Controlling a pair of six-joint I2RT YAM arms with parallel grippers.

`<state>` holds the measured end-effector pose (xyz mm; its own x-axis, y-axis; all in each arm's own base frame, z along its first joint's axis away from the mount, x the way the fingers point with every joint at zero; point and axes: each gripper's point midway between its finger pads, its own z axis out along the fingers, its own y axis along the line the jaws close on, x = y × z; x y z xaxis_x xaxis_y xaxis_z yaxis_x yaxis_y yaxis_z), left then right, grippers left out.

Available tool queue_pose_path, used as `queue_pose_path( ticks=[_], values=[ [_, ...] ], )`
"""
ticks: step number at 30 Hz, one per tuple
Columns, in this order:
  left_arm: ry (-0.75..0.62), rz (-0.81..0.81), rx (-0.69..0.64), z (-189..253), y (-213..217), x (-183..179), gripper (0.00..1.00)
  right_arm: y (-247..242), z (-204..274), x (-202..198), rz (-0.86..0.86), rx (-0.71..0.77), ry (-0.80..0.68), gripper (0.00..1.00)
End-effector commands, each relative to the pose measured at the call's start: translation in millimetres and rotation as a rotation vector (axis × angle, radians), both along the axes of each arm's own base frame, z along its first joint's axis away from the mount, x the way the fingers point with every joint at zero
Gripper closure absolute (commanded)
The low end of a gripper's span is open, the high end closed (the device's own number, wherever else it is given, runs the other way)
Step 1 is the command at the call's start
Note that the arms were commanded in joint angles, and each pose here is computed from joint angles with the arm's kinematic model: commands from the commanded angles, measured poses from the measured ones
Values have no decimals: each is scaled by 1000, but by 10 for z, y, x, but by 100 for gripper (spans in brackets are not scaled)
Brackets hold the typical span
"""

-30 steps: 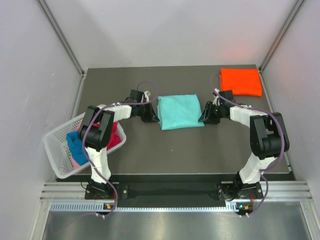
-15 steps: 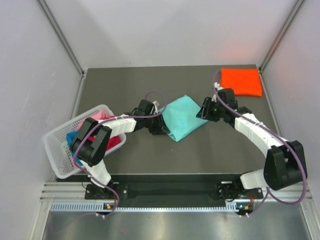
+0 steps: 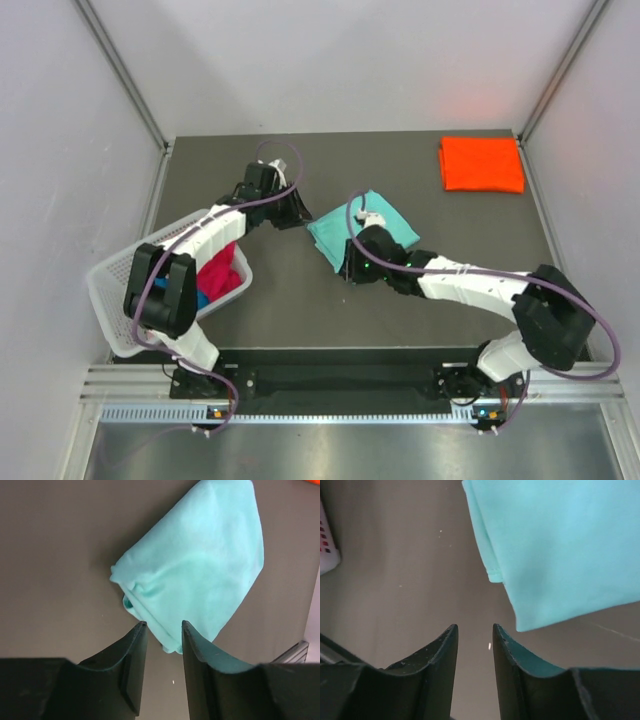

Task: Fold and stack the t-shirts
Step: Fold the tshirt

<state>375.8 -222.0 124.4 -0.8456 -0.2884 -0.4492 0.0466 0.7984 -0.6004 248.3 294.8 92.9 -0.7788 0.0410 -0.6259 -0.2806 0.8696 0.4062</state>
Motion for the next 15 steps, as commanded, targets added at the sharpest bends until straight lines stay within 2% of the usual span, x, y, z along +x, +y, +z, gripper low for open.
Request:
queue_pose_path(
  ticks=[1, 7, 15],
  values=[
    [-48, -27, 13, 32, -10, 246, 62, 240, 68, 210, -82, -8, -126, 66],
    [2, -25, -51, -77, 17, 429, 67, 411, -200, 291, -17, -156, -157, 68],
    [43, -26, -59, -275, 27, 409, 67, 374, -370, 367, -23, -276, -179, 68]
  ],
)
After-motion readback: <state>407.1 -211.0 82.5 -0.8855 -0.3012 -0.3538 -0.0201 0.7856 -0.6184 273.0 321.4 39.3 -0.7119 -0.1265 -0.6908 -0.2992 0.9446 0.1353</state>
